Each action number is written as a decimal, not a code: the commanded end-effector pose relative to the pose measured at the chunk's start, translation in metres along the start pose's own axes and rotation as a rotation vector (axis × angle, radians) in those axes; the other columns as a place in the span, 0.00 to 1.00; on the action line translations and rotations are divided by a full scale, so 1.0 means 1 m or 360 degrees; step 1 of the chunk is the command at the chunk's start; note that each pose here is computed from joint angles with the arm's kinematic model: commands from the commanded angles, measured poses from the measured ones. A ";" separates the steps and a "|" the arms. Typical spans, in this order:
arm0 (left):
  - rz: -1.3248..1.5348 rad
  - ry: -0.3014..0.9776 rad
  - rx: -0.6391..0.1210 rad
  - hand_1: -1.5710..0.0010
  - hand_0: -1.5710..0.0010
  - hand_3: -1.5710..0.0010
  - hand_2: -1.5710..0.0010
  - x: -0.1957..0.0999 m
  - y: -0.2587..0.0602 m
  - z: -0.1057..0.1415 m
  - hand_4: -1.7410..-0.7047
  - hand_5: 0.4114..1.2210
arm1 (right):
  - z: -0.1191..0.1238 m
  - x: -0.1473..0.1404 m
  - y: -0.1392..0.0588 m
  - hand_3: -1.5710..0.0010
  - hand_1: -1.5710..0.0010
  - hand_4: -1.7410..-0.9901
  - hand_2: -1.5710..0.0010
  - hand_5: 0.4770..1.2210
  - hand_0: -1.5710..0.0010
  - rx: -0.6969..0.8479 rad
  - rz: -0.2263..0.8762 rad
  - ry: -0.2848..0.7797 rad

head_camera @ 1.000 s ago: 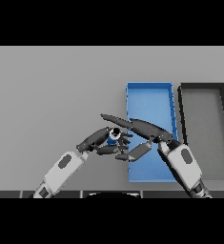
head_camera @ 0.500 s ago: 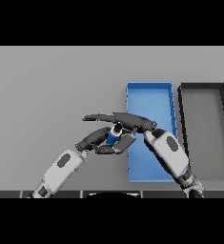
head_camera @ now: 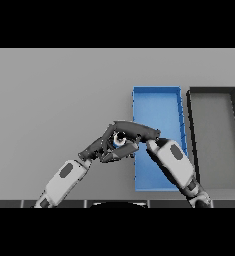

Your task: Pick up the blue pipe and place it into the blue bin.

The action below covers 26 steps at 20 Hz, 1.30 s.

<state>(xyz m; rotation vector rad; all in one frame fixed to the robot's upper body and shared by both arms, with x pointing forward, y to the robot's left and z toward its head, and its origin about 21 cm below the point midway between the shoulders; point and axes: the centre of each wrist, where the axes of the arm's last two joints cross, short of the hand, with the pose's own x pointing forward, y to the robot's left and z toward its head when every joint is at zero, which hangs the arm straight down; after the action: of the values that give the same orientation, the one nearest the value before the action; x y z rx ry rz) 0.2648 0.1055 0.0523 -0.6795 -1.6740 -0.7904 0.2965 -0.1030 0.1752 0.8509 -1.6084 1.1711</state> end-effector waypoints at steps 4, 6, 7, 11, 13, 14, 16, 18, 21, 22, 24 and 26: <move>-0.0101 0.0027 -0.0019 0.07 0.05 0.66 0.05 -0.002 0.000 -0.003 0.01 1.00 | 0.002 -0.002 0.008 0.06 0.05 0.36 0.05 0.85 0.05 0.0004 0.0089 -0.0034; -0.0128 0.0035 -0.0019 0.14 0.05 0.68 0.03 0.003 -0.001 -0.005 0.01 1.00 | 0.001 -0.002 0.006 0.04 0.03 0.36 0.03 0.91 0.03 0.0012 0.0051 -0.0051; -0.0131 0.0034 -0.0041 0.22 0.09 0.66 0.14 0.000 0.000 -0.002 0.10 1.00 | 0.000 -0.003 0.005 0.03 0.02 0.35 0.02 0.93 0.02 0.0023 0.0030 -0.0035; -0.0176 0.0080 -0.0159 0.59 0.50 0.83 0.58 0.003 0.008 -0.002 0.47 1.00 | -0.002 0.001 0.010 0.01 0.01 0.35 0.01 0.97 0.01 0.0032 0.0052 -0.0050; -0.0196 0.0102 -0.0190 0.74 0.68 0.89 0.73 0.002 0.011 -0.001 0.61 0.95 | 0.001 0.000 0.010 0.01 0.01 0.34 0.01 0.98 0.01 0.0003 0.0042 -0.0060; -0.0199 0.0081 -0.0196 0.79 0.74 0.91 0.79 -0.001 0.008 0.001 0.67 0.87 | 0.001 0.001 0.010 0.01 0.01 0.34 0.01 0.98 0.01 -0.0001 0.0047 -0.0042; -0.0244 0.0068 -0.0161 0.87 0.84 0.94 0.86 -0.001 0.011 -0.001 0.76 0.68 | 0.000 0.004 0.009 0.00 0.00 0.34 0.00 0.99 0.00 0.0004 0.0044 -0.0069; -0.0274 0.0155 -0.0128 0.91 0.90 0.96 0.91 -0.001 0.011 -0.002 0.83 0.53 | 0.001 0.006 0.011 0.00 0.00 0.34 0.00 0.99 0.00 -0.0006 0.0029 -0.0103; -0.0297 0.0143 -0.0112 0.96 0.95 0.98 0.96 -0.005 0.013 0.001 0.88 0.38 | 0.001 0.006 0.008 0.00 0.00 0.34 0.00 1.00 0.00 -0.0040 0.0033 -0.0087; -0.0284 0.0153 -0.0112 0.96 0.96 0.99 0.96 -0.004 0.014 0.002 0.88 0.34 | 0.000 0.006 0.009 0.00 0.00 0.34 0.00 1.00 0.00 -0.0035 0.0039 -0.0095; -0.0239 0.0174 -0.0084 0.98 0.97 0.99 0.98 -0.005 0.015 0.002 0.87 0.28 | 0.001 0.004 0.011 0.00 0.00 0.34 0.00 1.00 0.00 -0.0043 0.0034 -0.0100; -0.0201 0.0267 -0.0049 0.99 0.98 0.99 0.99 -0.006 0.009 0.003 0.85 0.25 | 0.002 0.003 0.012 0.00 0.00 0.33 0.00 1.00 0.00 -0.0051 0.0018 -0.0124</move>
<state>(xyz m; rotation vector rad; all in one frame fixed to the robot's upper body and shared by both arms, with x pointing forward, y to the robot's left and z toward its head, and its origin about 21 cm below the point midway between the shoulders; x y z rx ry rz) 0.2715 0.1134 0.0469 -0.5173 -1.5656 -0.9387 0.2840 -0.1014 0.1739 0.8785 -1.6931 1.1304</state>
